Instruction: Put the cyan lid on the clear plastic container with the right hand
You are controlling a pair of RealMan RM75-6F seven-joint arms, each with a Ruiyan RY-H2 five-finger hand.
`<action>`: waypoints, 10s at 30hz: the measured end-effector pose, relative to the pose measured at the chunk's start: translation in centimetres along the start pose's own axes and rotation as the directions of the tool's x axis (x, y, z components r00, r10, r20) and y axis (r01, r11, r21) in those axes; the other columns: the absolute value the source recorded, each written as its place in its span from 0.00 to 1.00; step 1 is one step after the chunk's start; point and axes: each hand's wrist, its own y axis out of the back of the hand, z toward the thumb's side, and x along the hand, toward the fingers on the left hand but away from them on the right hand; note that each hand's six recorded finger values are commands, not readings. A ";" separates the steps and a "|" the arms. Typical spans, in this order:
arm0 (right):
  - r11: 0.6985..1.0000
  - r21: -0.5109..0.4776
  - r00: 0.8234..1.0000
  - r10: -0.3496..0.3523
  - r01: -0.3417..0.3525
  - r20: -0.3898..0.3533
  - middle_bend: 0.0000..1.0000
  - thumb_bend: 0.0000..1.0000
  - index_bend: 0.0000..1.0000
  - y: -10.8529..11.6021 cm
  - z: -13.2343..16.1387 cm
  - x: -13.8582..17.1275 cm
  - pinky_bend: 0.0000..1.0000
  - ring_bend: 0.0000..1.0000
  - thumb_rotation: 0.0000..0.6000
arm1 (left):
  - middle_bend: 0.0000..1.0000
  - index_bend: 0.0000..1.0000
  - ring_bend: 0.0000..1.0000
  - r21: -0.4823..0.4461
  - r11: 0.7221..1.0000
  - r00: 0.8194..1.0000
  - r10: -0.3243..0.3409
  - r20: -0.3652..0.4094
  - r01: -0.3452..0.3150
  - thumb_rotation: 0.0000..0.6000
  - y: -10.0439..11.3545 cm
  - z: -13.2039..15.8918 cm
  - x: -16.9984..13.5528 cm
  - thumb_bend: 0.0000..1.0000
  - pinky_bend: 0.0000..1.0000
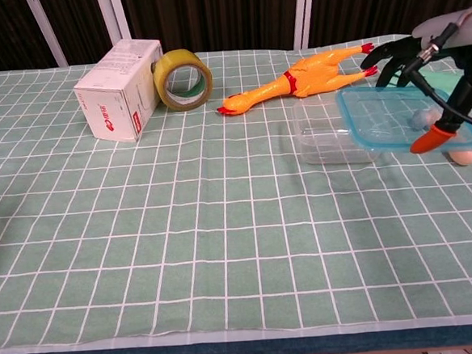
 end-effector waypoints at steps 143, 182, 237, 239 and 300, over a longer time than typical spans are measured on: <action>0.993 0.101 0.996 0.044 -0.052 0.077 0.21 0.28 0.00 -2.3 1.7 -12.9 0.00 0.04 1.00 | 0.00 0.12 0.00 -0.017 0.999 0.998 -0.040 -0.045 0.039 1.00 -0.2 -0.4 0.3 0.74 0.00; 0.996 0.082 0.995 0.037 -0.044 0.087 0.09 0.28 0.00 -0.9 1.5 -12.1 0.00 0.00 1.00 | 0.00 0.13 0.00 -0.015 0.999 0.998 -0.042 -0.047 0.042 1.00 -0.2 -0.4 0.3 0.74 0.00; 0.995 0.003 0.994 -0.105 0.104 0.012 0.03 0.55 0.60 0.2 -0.8 -9.6 0.00 0.00 1.00 | 0.00 0.14 0.00 -0.013 0.999 0.998 -0.045 -0.051 0.045 1.00 -0.3 -0.5 0.3 0.74 0.00; 0.996 0.006 0.996 -0.086 0.086 0.020 0.03 0.55 0.60 -0.5 -1.1 -9.6 0.00 0.00 1.00 | 0.00 0.14 0.00 -0.014 0.999 0.998 -0.044 -0.051 0.043 1.00 -0.3 -0.5 0.3 0.74 0.00; 0.996 -0.033 0.994 -0.084 0.086 0.064 0.01 0.55 0.60 -2.5 -2.9 -11.9 0.00 0.00 1.00 | 0.00 0.14 0.00 -0.015 0.999 0.997 -0.048 -0.056 0.047 1.00 -0.3 -0.5 0.3 0.74 0.00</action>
